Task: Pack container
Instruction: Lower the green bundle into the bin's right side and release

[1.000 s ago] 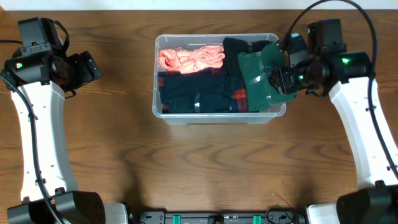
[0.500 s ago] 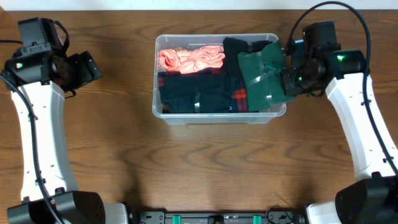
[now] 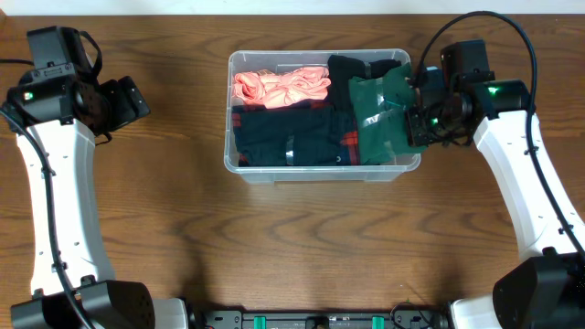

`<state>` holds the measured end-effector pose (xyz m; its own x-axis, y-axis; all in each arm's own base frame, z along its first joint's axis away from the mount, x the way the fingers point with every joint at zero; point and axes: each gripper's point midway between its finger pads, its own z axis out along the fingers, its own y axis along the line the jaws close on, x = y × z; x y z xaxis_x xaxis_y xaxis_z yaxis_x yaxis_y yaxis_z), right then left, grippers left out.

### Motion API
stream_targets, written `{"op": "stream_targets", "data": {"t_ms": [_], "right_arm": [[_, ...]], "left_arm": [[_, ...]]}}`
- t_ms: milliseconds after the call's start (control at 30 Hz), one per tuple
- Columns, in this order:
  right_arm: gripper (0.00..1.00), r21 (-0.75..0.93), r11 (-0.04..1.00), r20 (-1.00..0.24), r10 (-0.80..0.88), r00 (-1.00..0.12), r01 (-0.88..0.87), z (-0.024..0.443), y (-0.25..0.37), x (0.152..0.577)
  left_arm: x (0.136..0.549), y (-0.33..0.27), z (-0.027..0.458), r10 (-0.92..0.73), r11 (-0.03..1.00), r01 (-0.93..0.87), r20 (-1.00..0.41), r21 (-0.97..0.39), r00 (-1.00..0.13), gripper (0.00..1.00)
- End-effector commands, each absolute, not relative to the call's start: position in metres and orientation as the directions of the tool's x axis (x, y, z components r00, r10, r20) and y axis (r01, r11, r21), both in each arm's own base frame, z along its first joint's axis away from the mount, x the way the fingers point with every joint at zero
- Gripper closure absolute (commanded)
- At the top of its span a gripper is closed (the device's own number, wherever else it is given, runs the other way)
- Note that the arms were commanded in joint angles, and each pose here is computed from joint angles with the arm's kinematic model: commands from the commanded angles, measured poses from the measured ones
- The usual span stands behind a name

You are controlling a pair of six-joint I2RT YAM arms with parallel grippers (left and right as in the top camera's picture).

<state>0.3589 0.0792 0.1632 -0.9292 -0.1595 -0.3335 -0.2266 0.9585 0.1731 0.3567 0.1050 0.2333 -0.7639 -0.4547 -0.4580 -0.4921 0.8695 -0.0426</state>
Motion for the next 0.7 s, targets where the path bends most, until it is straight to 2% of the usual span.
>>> {"op": "stream_targets", "data": {"t_ms": [0, 367, 667], "right_arm": [[0.99, 0.329, 0.893, -0.378, -0.173, -0.91, -0.306, 0.182, 0.118, 0.36], [0.99, 0.501, 0.803, -0.39, -0.124, -0.912, -0.323, 0.202, 0.165, 0.356], [0.99, 0.527, 0.761, -0.466, -0.114, -0.878, -0.378, 0.234, 0.175, 0.367]], "left_arm": [[0.355, 0.107, 0.232, -0.471, 0.86, -0.509, -0.451, -0.042, -0.758, 0.02], [0.355, 0.107, 0.232, -0.471, 0.86, -0.509, -0.452, -0.043, -0.758, 0.02], [0.355, 0.107, 0.232, -0.471, 0.86, -0.509, -0.452, -0.043, -0.758, 0.02]]}}
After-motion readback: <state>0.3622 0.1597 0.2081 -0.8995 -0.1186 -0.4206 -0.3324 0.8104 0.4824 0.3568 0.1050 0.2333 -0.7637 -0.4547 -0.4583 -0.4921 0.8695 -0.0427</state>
